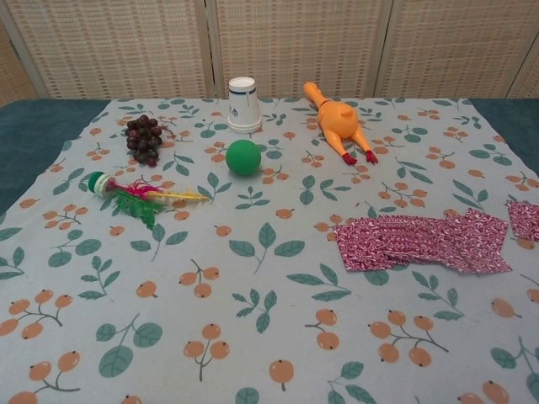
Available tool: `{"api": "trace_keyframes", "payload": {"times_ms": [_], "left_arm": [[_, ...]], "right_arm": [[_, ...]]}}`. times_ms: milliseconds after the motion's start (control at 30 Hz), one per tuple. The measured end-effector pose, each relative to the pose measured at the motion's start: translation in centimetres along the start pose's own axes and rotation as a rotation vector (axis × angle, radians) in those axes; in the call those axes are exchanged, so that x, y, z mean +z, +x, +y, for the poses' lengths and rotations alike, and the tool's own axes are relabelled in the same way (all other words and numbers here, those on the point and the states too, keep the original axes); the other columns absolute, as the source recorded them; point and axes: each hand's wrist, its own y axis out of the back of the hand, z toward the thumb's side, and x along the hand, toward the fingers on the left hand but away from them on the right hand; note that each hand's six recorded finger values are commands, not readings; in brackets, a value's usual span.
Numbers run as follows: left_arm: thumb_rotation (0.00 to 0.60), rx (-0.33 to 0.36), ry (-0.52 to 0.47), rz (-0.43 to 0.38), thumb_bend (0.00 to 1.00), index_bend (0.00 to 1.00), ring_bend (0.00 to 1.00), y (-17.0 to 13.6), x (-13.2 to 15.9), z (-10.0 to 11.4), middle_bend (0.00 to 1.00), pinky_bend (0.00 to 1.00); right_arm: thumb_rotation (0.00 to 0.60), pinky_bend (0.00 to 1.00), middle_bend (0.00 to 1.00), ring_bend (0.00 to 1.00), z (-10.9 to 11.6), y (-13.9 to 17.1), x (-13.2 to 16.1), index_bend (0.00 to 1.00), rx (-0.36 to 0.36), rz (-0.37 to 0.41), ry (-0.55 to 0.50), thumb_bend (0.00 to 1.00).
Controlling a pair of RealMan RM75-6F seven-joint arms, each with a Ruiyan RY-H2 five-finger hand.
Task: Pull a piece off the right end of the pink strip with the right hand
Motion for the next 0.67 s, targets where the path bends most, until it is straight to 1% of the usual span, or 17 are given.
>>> {"api": "trace_keyframes", "payload": {"times_ms": [133,233,367,433,467,500,567,600,633,667], "left_arm": [[0.6,0.0,0.0,0.0,0.56,0.13,0.09,0.0,0.0,0.0,0.05,0.35],[0.6,0.0,-0.001,-0.001,0.56,0.13,0.09,0.0,0.0,0.0,0.05,0.35],[0.6,-0.001,-0.002,0.002,0.56,0.13,0.09,0.0,0.0,-0.1,0.05,0.35],[0.6,-0.001,-0.002,0.006,0.56,0.13,0.09,0.0,-0.1,-0.1,0.05,0.35],[0.6,-0.002,-0.001,0.006,0.56,0.13,0.09,0.1,-0.1,-0.1,0.05,0.35],[0.6,-0.003,0.001,0.006,0.56,0.13,0.09,0.1,-0.1,-0.1,0.05,0.35],[0.6,-0.005,0.006,0.003,0.56,0.13,0.09,0.1,0.0,-0.2,0.05,0.35],[0.6,-0.007,0.007,0.001,0.56,0.13,0.09,0.1,0.1,-0.3,0.05,0.35],[0.6,-0.008,0.007,-0.001,0.56,0.13,0.09,0.1,0.1,-0.3,0.05,0.35],[0.6,-0.007,0.007,-0.001,0.56,0.13,0.09,0.1,0.1,-0.3,0.05,0.35]], "right_arm": [[0.6,0.91,0.77,0.83,0.4,-0.1,-0.9,0.12,-0.01,-0.037,-0.01,0.79],[0.6,0.91,0.77,0.83,0.8,0.1,-0.9,0.12,-0.026,-0.041,-0.021,0.79],[0.6,0.91,0.77,0.81,1.8,1.4,-0.3,0.12,-0.088,-0.023,-0.043,0.79],[0.6,0.87,0.77,0.77,2.4,2.5,0.0,0.09,-0.136,-0.013,-0.054,0.78],[0.6,0.85,0.76,0.74,2.6,3.1,0.2,0.08,-0.16,-0.011,-0.058,0.75],[0.6,0.83,0.73,0.7,2.9,3.6,0.3,0.07,-0.188,-0.009,-0.063,0.7],[0.6,0.78,0.57,0.53,3.5,5.0,0.6,0.04,-0.263,-0.004,-0.072,0.51],[0.6,0.74,0.49,0.45,3.7,5.6,0.7,0.03,-0.301,0.0,-0.075,0.44],[0.6,0.65,0.39,0.33,4.0,6.4,1.0,0.01,-0.355,0.008,-0.078,0.36],[0.6,0.55,0.3,0.23,4.2,7.0,1.1,0.0,-0.397,0.017,-0.08,0.31]]}}
